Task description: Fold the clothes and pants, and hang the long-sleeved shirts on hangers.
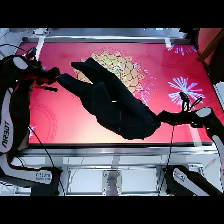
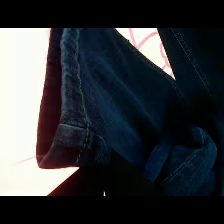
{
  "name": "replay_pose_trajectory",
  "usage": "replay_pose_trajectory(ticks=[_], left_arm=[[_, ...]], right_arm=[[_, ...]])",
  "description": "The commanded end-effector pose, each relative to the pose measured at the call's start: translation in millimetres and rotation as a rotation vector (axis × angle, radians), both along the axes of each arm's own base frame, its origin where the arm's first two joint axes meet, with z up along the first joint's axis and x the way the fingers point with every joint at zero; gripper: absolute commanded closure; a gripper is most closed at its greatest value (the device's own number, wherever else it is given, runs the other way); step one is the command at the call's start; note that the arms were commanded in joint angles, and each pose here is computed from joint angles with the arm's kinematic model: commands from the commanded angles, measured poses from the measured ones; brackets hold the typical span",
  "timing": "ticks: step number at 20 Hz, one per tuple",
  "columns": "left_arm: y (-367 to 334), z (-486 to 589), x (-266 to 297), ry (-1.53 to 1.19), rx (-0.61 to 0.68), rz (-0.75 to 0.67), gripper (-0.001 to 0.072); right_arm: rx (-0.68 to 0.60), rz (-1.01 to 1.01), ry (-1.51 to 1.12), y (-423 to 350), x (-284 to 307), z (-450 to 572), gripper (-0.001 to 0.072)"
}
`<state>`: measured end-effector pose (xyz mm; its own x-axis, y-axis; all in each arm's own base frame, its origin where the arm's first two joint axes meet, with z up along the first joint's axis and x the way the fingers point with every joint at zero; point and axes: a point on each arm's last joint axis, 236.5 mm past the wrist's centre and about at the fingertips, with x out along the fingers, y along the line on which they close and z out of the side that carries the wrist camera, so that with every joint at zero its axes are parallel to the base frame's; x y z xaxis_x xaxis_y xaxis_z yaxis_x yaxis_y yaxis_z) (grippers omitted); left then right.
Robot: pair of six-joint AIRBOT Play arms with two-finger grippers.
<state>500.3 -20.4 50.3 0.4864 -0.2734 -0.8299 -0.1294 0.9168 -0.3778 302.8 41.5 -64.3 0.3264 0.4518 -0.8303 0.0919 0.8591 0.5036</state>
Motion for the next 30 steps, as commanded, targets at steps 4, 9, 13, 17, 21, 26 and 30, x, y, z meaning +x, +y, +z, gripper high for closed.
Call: replay_pose_trajectory(ticks=[4,9,13,17,21,26,30], left_arm=[[1.8,12.9,-14.3,0.016,0.011,-0.016,0.0694],[60.1,88.3,-51.8,-0.091,0.157,0.066,0.0694],[138.4,142.0,-137.2,-0.049,0.404,0.213,0.0694],[138.4,156.3,-180.9,-0.002,0.416,0.233,0.0694],[154.5,133.0,-194.7,0.096,0.476,0.242,0.0694],[154.5,67.1,-209.9,0.263,0.459,0.206,0.0695],[151.4,17.9,-218.1,0.365,0.429,0.195,0.0694]], right_arm=[[0.128,0.031,0.06,21.4,4.4,-21.4,0.0671],[0.057,0.179,-0.146,-6.7,37.3,102.9,0.0672],[-0.246,0.062,-0.405,-76.2,49.3,246.0,0.0672],[-0.323,0.027,-0.672,-69.2,67.7,334.0,0.0673],[-0.281,-0.134,-0.646,-92.6,115.8,314.3,0.0673],[-0.084,-0.249,-0.52,-80.9,204.6,225.2,0.0673],[0.032,-0.463,-0.498,-75.1,276.7,156.4,0.0646]])
